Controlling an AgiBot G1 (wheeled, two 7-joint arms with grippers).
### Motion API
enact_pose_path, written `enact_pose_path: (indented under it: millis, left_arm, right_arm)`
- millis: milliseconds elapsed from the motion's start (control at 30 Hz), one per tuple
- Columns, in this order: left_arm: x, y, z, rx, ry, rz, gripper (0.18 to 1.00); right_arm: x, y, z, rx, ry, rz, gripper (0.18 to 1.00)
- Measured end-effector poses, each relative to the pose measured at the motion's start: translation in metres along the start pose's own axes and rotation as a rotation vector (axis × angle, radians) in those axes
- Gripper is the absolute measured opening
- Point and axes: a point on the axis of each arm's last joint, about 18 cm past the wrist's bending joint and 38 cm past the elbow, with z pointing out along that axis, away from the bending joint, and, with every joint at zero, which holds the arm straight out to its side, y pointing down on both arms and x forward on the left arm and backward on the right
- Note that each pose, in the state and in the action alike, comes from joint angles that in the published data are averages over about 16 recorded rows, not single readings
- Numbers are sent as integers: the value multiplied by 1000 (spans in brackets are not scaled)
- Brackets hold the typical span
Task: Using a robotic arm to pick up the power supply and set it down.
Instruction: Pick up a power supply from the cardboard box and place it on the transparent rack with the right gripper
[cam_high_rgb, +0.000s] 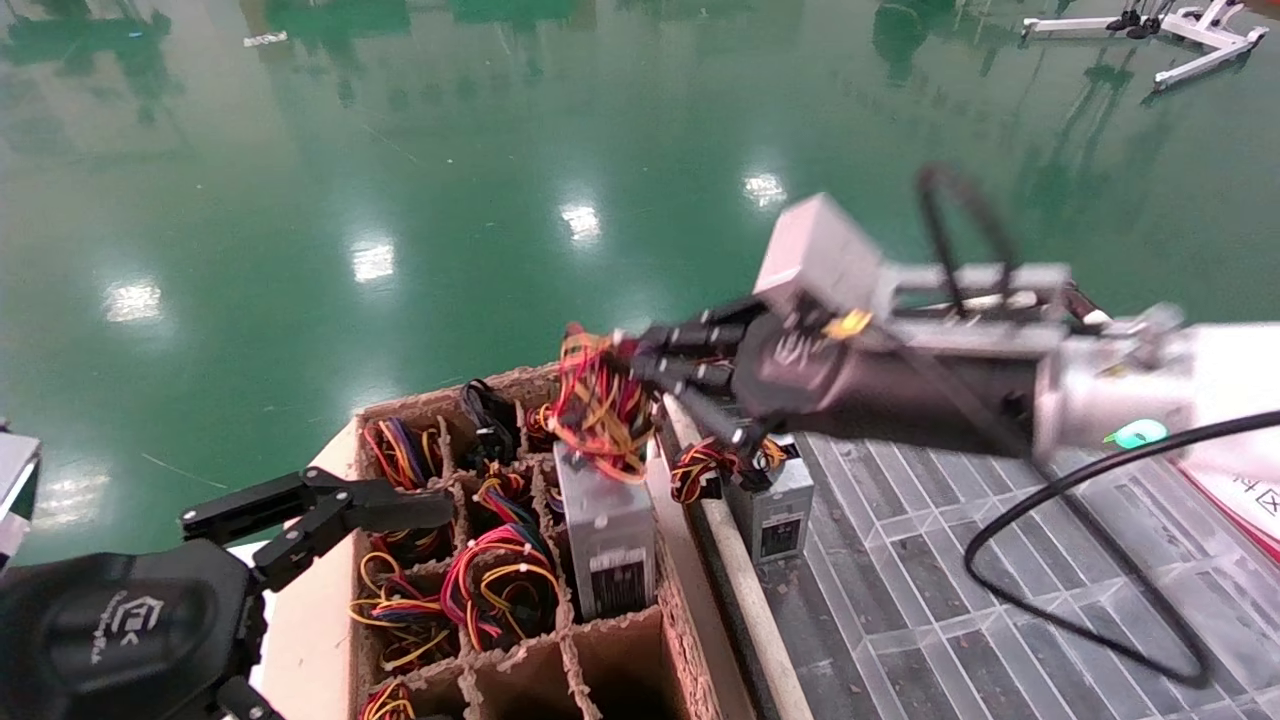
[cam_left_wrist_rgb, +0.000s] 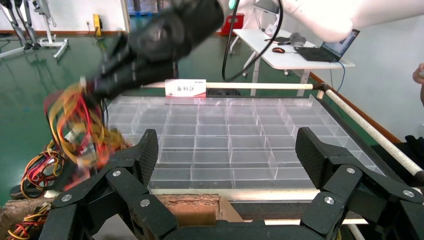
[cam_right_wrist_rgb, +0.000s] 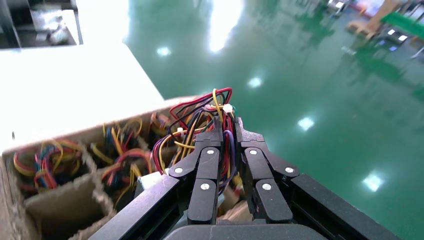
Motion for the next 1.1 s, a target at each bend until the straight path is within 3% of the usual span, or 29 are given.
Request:
enact_pose_path:
  millis: [233,467,800,1100]
  left_arm:
    - [0,0,0,0,0,0,1000]
    - [0,0,0,0,0,0,1000]
    - [0,0,0,0,0,0,1000]
    - [0,0,0,0,0,0,1000]
  right_arm:
    - [14,-33,-40,54,57,-20,217]
    - [25,-43,-81,38,105,-46,216]
    - [29,-25,-129,-42,128,-62,216]
    - [20,1,-143,-109,47,-87,216]
